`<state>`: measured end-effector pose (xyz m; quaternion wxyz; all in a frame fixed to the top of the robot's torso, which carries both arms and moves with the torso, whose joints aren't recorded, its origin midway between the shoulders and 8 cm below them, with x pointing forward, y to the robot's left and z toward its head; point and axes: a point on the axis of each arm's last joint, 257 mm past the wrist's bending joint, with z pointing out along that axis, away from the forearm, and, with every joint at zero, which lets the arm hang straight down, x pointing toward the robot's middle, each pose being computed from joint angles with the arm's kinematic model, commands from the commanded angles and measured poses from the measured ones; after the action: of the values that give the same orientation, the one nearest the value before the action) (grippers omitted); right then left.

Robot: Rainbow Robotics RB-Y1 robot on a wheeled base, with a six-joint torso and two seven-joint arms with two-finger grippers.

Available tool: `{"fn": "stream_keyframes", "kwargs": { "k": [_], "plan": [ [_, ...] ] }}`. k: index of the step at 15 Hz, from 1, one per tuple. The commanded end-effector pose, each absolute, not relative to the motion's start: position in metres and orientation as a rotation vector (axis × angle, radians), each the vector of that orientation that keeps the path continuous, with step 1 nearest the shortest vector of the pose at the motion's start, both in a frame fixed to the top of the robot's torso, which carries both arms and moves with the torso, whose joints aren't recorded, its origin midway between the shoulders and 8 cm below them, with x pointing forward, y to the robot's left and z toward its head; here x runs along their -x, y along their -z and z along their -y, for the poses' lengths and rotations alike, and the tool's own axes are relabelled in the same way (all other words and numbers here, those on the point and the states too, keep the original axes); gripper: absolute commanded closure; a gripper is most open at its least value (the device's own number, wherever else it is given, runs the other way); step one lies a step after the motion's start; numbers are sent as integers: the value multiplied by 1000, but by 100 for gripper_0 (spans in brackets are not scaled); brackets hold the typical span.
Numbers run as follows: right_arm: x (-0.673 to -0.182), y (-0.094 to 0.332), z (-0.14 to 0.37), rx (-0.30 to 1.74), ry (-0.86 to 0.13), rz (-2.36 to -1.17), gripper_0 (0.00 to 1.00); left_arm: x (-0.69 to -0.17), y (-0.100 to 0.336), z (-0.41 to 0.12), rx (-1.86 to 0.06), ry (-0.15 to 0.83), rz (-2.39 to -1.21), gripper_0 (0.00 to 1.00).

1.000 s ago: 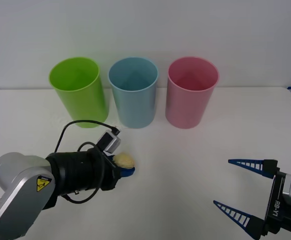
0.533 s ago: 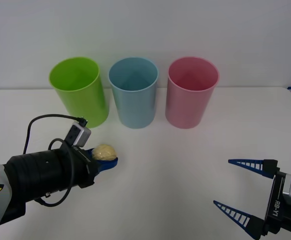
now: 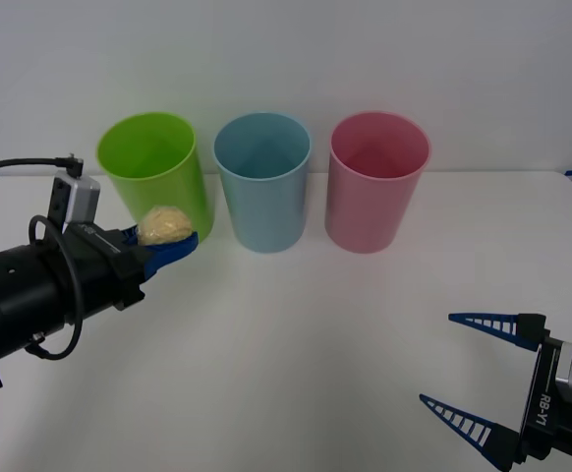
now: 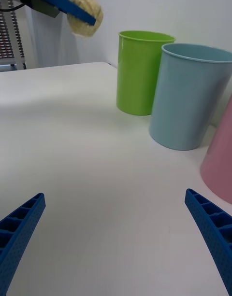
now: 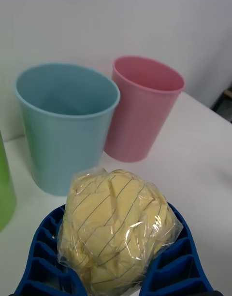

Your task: Put cans in the blue bin and PET bottles in the pink bin and trash in the green bin.

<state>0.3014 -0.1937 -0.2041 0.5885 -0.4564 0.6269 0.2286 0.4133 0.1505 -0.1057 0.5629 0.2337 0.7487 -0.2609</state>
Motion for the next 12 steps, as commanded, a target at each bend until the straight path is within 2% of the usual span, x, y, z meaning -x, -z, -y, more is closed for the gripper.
{"fn": "stream_keyframes", "kwargs": {
  "k": [1,4,6,9,12],
  "plan": [
    [-301,204,194,1063,-533,-1460,0,-426,73,-159,-444,635,-1681,100],
    [-301,204,194,1063,-533,-1460,0,-438,52,-174,-360,612,-1617,100],
    [-301,204,194,1063,-533,-1460,0,-449,40,-189,-327,539,-1568,100],
    [-301,204,194,1063,-533,-1460,0,-460,24,-198,-249,532,-1519,100],
    [-301,204,194,1063,-533,-1460,0,-498,18,-206,-232,476,-1491,100]
  ]
}}
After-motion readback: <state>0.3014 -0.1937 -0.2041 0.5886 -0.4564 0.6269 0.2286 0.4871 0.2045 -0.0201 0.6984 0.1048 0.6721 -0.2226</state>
